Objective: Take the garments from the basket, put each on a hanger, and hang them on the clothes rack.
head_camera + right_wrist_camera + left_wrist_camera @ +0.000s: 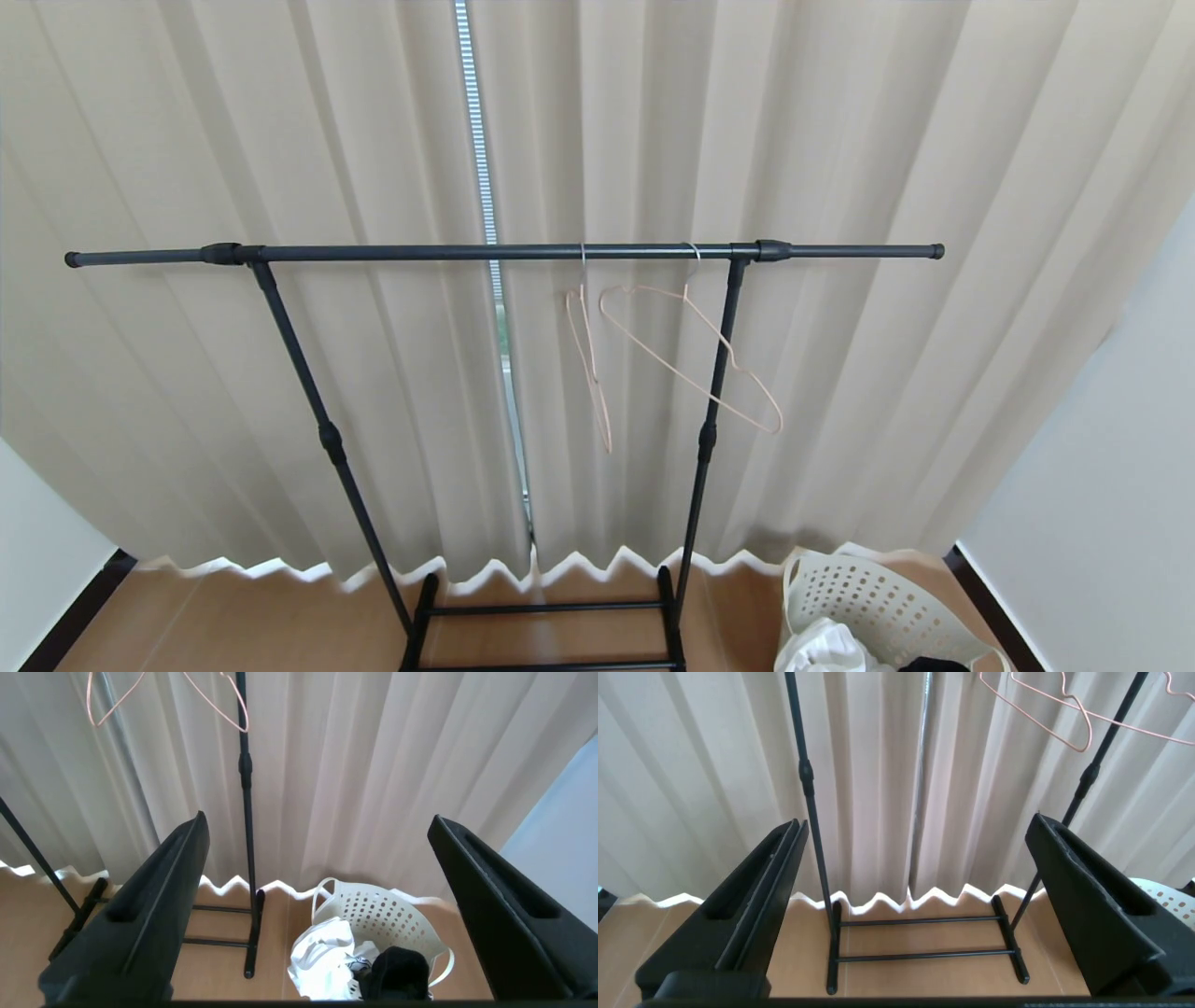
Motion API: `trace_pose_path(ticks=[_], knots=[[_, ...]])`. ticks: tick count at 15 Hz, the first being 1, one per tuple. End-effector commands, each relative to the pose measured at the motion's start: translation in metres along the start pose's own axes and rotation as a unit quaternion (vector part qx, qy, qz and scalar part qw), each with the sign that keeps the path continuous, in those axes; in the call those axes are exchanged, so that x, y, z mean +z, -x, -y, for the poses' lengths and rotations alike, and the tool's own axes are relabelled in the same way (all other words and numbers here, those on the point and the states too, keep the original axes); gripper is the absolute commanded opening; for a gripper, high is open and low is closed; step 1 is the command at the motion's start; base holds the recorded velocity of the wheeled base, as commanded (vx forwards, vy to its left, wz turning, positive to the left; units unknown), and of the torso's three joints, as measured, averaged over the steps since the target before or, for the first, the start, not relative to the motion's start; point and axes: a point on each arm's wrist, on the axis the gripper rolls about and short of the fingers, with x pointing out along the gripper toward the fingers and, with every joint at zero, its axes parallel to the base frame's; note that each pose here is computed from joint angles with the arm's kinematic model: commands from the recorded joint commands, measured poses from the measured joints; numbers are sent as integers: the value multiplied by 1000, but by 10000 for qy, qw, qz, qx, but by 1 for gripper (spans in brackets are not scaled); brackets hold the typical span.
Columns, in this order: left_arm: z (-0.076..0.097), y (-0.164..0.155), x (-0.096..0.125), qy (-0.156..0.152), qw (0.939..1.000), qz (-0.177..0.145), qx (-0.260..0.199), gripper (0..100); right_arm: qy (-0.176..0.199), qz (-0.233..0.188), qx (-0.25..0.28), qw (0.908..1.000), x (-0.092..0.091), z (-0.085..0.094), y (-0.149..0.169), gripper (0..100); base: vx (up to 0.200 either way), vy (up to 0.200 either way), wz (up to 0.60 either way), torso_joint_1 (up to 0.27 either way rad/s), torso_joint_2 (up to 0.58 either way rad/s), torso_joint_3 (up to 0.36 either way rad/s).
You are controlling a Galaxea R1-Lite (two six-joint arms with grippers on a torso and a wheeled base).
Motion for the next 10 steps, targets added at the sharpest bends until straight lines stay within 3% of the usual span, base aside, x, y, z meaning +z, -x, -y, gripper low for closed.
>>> trace_pose_path(ticks=[1,10], knots=[[0,0,0,-3,10000,-5,-3,100,-3,-6,2,10000,0,0,0,100,0,0,0,0,0,0],[0,0,0,4,10000,-5,-3,100,13,-6,10,10000,0,0,0,100,0,0,0,0,0,0]])
